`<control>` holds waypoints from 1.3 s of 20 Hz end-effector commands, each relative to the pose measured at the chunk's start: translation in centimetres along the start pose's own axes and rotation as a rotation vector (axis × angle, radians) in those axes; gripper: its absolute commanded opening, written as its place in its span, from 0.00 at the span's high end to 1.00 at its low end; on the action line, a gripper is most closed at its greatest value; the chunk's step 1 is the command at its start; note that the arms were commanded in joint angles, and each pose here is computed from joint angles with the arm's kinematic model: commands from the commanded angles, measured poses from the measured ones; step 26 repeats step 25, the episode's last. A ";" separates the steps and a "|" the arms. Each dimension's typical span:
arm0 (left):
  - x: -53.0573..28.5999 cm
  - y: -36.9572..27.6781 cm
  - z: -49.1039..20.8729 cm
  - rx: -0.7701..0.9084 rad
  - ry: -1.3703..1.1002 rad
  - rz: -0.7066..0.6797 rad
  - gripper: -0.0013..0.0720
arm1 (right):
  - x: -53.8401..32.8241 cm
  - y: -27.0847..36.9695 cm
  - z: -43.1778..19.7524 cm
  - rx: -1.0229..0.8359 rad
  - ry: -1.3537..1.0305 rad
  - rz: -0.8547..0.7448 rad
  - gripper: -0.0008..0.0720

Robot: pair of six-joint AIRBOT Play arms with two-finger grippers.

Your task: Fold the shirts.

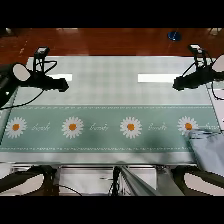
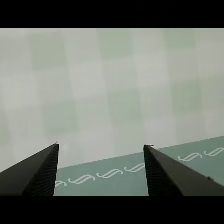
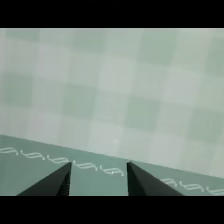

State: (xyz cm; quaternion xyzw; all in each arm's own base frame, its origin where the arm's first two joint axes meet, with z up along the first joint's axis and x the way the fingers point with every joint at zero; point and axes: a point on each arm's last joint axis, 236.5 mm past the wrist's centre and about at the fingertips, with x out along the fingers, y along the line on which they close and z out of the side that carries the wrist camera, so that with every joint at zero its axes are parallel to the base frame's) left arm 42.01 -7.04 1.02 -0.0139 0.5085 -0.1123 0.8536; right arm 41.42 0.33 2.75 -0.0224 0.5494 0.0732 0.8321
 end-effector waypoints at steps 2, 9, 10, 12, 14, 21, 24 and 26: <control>0.0 0.2 0.7 -0.001 -0.026 0.008 0.14 | 0.1 -0.2 1.4 -0.020 -0.058 -0.013 0.39; 0.1 0.2 0.6 -0.001 -0.023 0.007 0.14 | 0.0 -0.3 1.5 -0.020 -0.063 -0.014 0.39; 0.1 0.2 0.6 -0.001 -0.023 0.007 0.14 | 0.0 -0.3 1.5 -0.020 -0.064 -0.014 0.39; 0.1 0.2 0.6 -0.001 -0.023 0.007 0.14 | 0.0 -0.3 1.5 -0.020 -0.063 -0.014 0.39; 0.1 0.2 0.6 -0.001 -0.023 0.007 0.14 | 0.0 -0.3 1.5 -0.020 -0.063 -0.014 0.39; 0.1 0.2 0.6 -0.001 -0.023 0.007 0.14 | 0.0 -0.3 1.5 -0.020 -0.064 -0.014 0.39; 0.1 0.2 0.6 -0.001 -0.023 0.007 0.14 | 0.0 -0.3 1.5 -0.020 -0.063 -0.014 0.39; 0.1 0.2 0.6 -0.001 -0.023 0.007 0.14 | 0.0 -0.3 1.5 -0.020 -0.063 -0.014 0.39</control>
